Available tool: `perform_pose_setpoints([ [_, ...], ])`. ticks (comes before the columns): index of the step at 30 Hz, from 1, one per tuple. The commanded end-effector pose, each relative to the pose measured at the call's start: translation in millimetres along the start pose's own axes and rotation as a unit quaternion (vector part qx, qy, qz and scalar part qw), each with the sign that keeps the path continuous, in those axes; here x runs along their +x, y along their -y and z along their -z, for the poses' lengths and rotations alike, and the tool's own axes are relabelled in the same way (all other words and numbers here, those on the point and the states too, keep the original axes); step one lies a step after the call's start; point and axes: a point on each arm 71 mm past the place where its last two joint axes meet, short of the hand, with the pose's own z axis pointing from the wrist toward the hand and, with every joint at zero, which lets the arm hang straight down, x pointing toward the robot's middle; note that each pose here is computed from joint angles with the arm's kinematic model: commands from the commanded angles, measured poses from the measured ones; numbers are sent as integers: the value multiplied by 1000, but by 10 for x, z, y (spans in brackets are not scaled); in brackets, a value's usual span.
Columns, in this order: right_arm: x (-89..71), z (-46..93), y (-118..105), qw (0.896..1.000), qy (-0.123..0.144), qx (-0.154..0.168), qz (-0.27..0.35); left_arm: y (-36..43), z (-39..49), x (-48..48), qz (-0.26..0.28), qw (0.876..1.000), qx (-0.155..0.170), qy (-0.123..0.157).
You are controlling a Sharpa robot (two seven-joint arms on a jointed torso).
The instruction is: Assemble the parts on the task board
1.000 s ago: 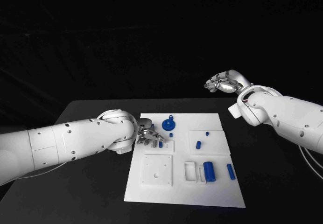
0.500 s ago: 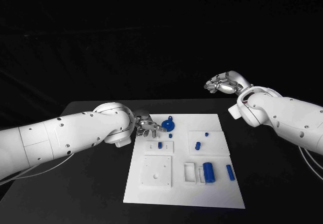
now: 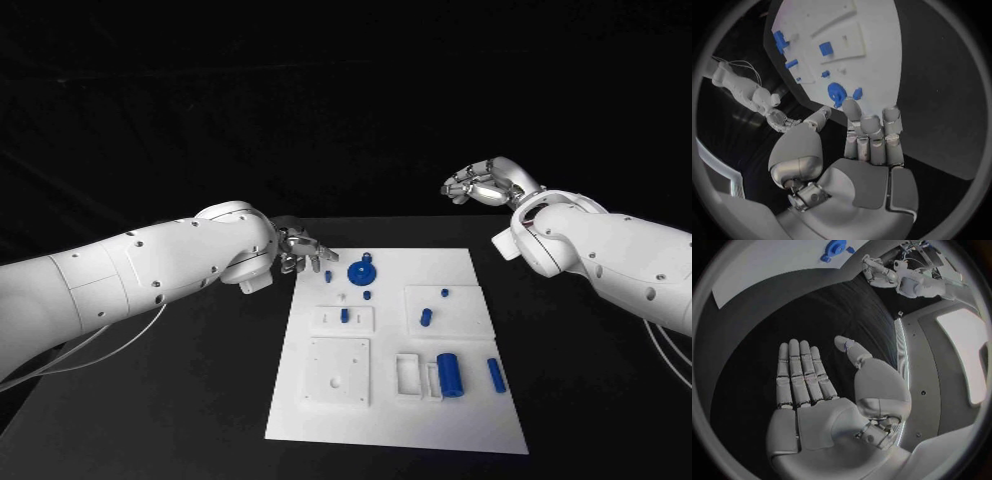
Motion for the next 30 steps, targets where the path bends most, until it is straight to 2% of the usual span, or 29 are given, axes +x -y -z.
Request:
perform_pose_setpoints([
  [1,2,0,-14,1000,1,-4,-2,6,-29,-35,7,1000,6,-10],
  [7,4,0,-17,1000,0,-5,-3,-32,-109,-98,-1,1000,-11,-12],
  [15,14,5,-31,1000,-1,-6,-4,-15,-221,-131,-10,1000,-20,-16],
  [23,26,3,-41,1000,-3,-6,-7,-12,-280,-145,-7,999,-17,-26],
  [30,23,8,-43,1000,-2,-6,-9,-11,-309,-117,-10,999,-18,-40],
])
